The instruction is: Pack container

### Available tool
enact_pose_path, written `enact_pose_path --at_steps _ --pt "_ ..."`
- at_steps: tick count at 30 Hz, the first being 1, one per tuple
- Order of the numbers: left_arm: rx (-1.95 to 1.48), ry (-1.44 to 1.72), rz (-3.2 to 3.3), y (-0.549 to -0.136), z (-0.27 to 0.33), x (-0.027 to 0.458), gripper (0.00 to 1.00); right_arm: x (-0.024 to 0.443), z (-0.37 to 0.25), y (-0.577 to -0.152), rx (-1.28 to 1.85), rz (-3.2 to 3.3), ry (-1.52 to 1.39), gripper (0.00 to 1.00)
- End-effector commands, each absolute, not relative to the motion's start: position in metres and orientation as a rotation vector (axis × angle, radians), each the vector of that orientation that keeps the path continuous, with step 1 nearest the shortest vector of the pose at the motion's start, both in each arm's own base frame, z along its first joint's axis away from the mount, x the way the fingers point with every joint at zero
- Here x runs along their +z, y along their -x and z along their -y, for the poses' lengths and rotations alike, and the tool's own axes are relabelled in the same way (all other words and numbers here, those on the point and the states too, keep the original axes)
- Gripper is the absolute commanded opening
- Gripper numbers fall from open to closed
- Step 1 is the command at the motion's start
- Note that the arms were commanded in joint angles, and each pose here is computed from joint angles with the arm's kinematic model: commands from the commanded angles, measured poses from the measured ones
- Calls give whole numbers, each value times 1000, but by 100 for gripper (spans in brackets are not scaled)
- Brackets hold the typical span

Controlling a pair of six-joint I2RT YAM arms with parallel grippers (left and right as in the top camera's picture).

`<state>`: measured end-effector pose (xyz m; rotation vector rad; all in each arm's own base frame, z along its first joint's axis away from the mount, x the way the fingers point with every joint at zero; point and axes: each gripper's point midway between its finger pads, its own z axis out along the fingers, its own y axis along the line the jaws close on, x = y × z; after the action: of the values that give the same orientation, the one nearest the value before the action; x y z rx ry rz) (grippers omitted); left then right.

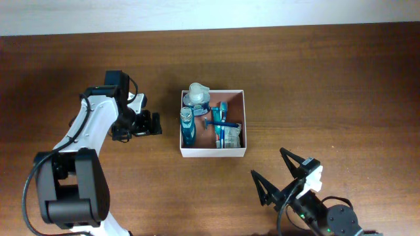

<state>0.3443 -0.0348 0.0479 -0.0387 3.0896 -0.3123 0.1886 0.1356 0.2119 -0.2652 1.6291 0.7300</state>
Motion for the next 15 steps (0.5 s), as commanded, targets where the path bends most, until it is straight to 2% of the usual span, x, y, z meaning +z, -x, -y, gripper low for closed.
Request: enact_pose_path --at_steps 1,8,15 --pt "-312 49 -3089 -344 33 48 99 201 -135 -191 660 -1628 320 98" --pt "-312 49 -3089 -344 33 48 99 162 -136 -198 625 -1705 316 98" --pt "-312 49 -3089 -344 33 48 99 153 -135 -201 614 -1716 311 98"
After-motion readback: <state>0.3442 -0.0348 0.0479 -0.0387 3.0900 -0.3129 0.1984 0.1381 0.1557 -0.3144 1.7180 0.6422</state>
